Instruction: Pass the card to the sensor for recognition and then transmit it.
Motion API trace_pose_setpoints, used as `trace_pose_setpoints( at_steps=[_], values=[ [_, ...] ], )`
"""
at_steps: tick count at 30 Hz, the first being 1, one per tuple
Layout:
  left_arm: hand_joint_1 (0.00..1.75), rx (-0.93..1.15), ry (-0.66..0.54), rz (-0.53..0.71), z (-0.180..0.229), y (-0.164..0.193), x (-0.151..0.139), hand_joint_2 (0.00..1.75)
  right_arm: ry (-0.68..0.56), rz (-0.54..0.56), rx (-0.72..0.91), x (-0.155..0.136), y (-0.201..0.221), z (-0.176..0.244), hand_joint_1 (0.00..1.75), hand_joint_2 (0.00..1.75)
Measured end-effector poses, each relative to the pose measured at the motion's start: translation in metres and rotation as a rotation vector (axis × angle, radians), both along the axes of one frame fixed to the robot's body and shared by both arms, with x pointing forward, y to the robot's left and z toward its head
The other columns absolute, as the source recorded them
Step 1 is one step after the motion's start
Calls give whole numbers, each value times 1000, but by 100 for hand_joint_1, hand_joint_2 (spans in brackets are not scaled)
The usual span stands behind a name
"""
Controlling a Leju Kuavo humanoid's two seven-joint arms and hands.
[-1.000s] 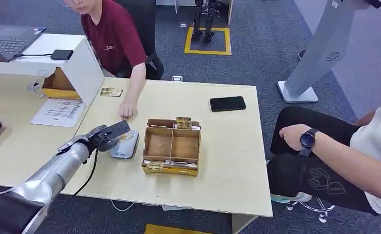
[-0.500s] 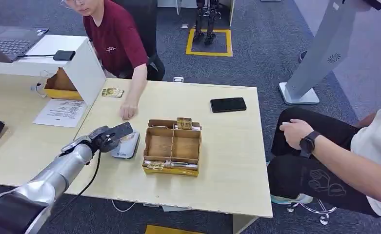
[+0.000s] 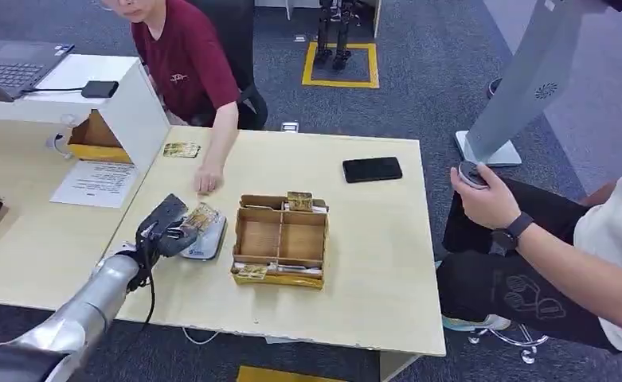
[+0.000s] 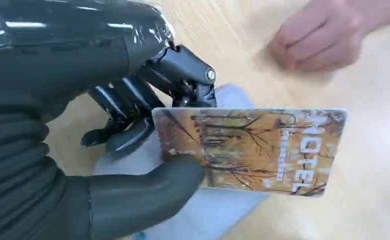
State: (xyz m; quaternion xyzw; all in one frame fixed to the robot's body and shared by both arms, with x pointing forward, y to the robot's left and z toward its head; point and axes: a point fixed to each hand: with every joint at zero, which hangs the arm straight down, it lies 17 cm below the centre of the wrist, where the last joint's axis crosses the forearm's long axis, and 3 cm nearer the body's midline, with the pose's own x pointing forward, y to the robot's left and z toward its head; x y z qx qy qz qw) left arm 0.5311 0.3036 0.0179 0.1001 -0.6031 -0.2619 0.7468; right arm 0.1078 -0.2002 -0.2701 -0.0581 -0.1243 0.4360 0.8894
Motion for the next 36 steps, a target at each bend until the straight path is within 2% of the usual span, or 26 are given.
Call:
trace_pose_setpoints(
  at_steps=[4,10,12,17,19,21,23,25,29,36],
  values=[
    [175,-189,-183,145,49,1,16,175,2,-6,1,-1,0,0,0,0],
    [175,-225,-505,370,124,35,23,175,2,-1,-1,-1,0,0,0,0],
    [175,-158,-608,420,144,42,18,175,1,4,-1,-1,0,0,0,0],
    [175,220,-810,448,177,40,3,175,-2,11,-1,0,0,0,0,0],
    [175,399,-877,385,185,26,-2,175,-6,17,2,1,1,0,0,0],
    [175,604,-934,271,190,4,-4,175,-6,21,3,1,2,0,0,0],
    [175,826,-951,199,191,-2,-6,175,-6,27,3,1,2,0,0,0],
    [175,974,-946,189,193,4,-9,175,-8,38,2,2,2,1,0,0],
    [175,982,-928,273,201,29,-13,175,-8,41,1,3,2,1,0,0],
    [175,1007,-903,338,206,42,-15,175,-10,43,1,3,2,1,0,0]
  ],
)
